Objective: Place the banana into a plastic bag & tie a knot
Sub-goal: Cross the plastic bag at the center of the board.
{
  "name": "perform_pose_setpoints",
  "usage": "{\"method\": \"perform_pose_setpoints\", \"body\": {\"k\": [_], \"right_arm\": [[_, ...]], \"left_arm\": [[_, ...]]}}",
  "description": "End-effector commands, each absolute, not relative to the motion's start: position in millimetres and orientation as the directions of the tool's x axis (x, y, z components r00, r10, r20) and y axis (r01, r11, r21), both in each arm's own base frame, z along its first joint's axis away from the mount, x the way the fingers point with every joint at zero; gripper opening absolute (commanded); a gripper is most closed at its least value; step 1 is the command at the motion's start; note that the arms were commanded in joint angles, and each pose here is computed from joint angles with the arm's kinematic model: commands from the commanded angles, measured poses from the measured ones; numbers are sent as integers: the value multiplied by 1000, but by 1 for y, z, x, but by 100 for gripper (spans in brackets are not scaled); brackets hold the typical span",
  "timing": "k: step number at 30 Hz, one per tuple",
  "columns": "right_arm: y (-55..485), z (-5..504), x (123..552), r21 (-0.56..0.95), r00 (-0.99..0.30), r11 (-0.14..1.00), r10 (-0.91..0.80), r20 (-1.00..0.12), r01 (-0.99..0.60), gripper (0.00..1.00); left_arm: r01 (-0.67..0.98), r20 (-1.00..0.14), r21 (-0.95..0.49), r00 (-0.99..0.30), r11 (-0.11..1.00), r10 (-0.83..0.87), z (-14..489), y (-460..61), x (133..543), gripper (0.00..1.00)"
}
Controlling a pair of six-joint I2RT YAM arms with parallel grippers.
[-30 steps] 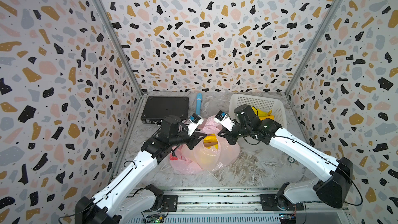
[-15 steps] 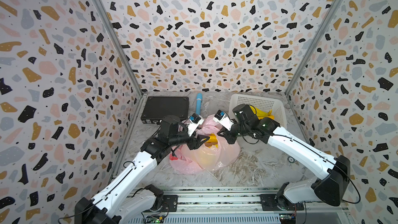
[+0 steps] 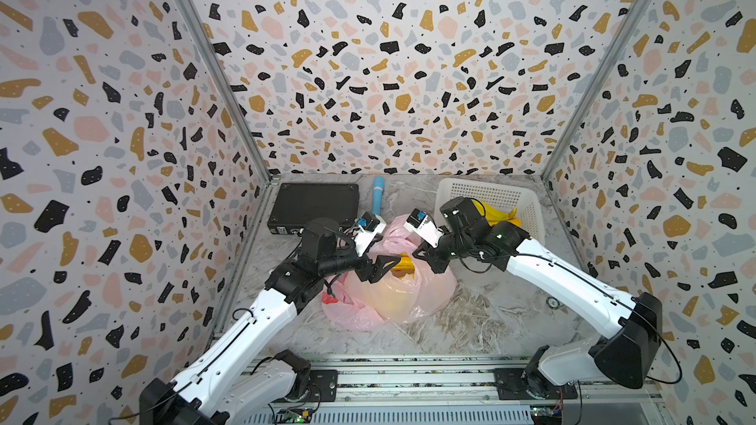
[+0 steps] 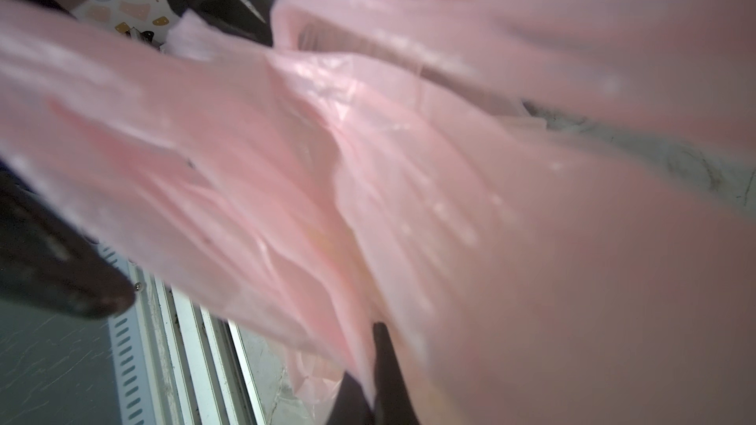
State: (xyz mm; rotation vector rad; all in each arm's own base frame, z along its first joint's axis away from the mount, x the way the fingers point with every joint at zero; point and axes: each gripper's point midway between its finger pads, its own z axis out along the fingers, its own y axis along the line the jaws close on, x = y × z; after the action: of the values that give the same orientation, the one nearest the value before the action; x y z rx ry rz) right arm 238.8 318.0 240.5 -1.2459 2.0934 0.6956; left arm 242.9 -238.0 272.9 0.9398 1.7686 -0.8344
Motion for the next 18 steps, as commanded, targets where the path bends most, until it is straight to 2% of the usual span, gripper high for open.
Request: {"method": "perform_pose_setpoints", "body": {"k": [1, 5, 9, 14, 18], "right_arm": [[318, 260, 238, 124, -369, 425, -562, -740, -897, 0], [318, 262, 237, 127, -370, 424, -562, -740, -897, 0], [318, 261, 236, 131, -372, 421, -565, -736, -898, 0], [318, 263, 236, 131, -371, 421, -559, -742, -897, 0], [319, 263, 234, 137, -369, 414, -558, -743, -900, 0]], "left_arm": [[884, -959, -96, -206, 457, 196, 299, -245, 250, 75], [891, -954, -110, -218, 440, 203, 294, -250, 253, 63], [895, -959, -109, -210, 433, 192, 297, -252, 254, 40], [895, -957, -114, -216, 431, 195, 296, -254, 256, 18], [895, -957, -121, -221, 429, 189, 295, -254, 257, 8]]}}
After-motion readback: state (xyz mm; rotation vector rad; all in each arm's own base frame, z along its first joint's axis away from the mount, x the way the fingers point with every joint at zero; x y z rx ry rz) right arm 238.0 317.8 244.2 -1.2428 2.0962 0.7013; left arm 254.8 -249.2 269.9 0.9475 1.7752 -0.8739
